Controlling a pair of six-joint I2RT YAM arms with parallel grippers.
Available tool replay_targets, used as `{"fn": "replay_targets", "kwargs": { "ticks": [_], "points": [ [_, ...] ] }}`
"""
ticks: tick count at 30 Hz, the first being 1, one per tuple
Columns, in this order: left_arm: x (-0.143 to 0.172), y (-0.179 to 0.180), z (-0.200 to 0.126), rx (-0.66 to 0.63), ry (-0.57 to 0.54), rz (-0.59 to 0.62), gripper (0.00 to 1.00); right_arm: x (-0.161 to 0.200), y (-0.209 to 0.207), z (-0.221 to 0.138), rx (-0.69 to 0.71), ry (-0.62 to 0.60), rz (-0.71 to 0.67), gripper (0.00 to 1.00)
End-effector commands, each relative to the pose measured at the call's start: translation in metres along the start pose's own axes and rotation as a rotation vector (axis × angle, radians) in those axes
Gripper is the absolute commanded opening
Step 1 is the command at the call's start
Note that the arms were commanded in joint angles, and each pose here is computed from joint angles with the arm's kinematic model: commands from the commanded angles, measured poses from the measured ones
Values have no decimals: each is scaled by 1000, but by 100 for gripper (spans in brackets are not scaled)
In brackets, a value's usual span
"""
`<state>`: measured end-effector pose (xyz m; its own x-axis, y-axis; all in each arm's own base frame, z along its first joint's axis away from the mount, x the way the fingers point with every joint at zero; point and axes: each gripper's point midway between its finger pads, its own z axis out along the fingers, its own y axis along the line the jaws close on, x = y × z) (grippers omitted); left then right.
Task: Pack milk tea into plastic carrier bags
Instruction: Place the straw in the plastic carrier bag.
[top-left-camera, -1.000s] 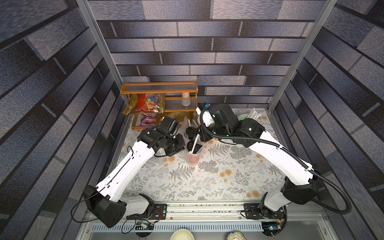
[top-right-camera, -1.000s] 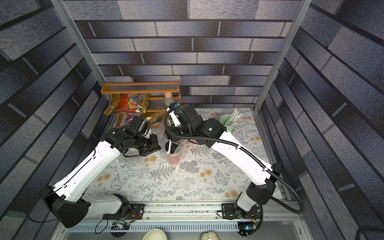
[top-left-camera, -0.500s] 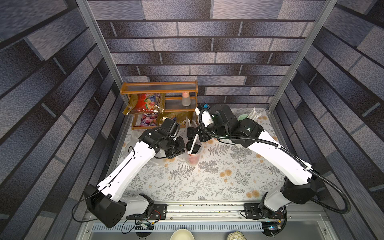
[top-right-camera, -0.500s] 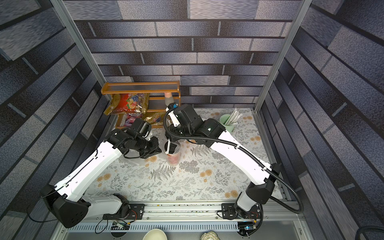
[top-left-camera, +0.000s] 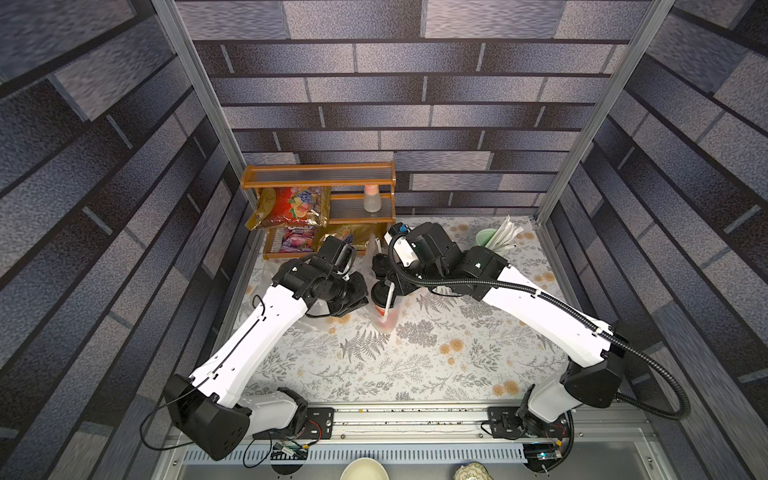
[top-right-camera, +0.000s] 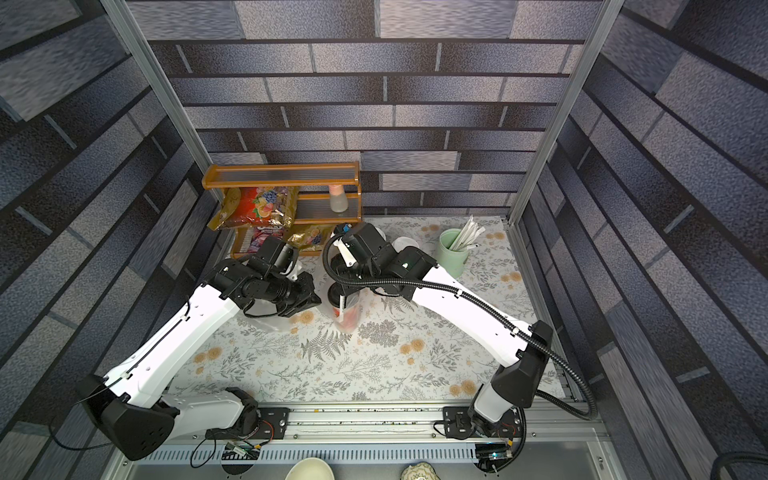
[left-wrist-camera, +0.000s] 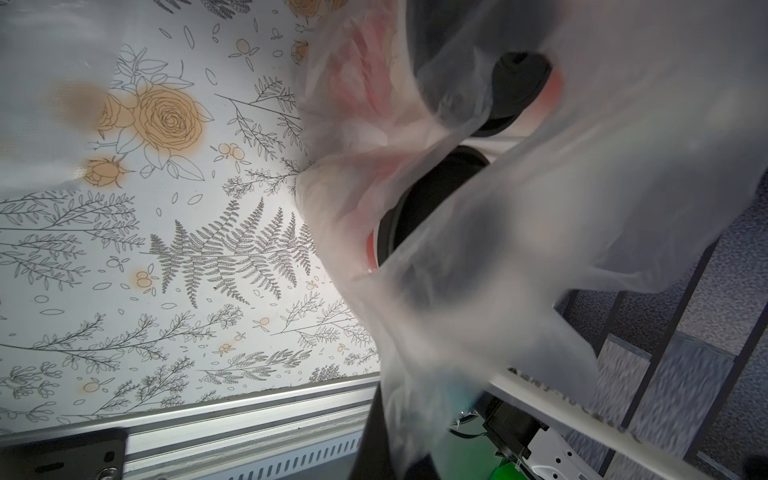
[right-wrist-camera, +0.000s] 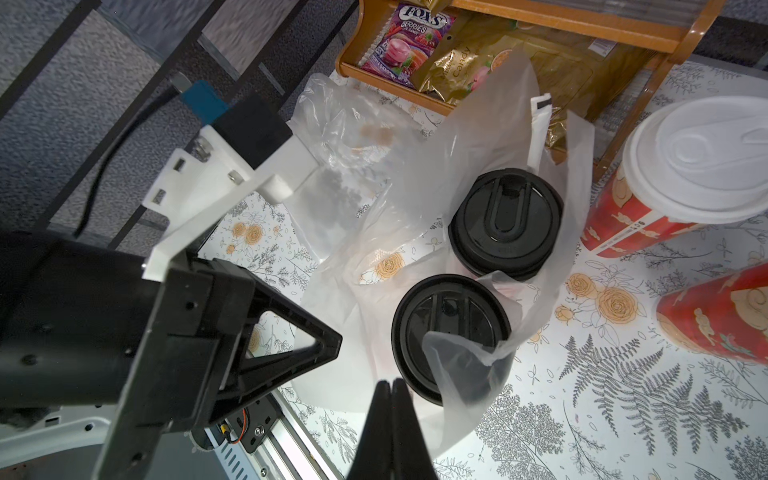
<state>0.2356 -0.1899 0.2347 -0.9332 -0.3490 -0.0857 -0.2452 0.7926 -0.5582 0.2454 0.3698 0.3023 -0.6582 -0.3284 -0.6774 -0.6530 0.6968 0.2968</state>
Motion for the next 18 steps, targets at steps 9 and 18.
{"fn": "replay_targets", "kwargs": {
  "ticks": [9, 18],
  "points": [
    [0, -3, -6, 39, -13, 13, 0, 9, 8, 24, -35, -17, -58, 0],
    [-1, -5, -6, 48, -14, 7, 0, 33, 13, 48, -35, 15, -128, 0]
  ]
}}
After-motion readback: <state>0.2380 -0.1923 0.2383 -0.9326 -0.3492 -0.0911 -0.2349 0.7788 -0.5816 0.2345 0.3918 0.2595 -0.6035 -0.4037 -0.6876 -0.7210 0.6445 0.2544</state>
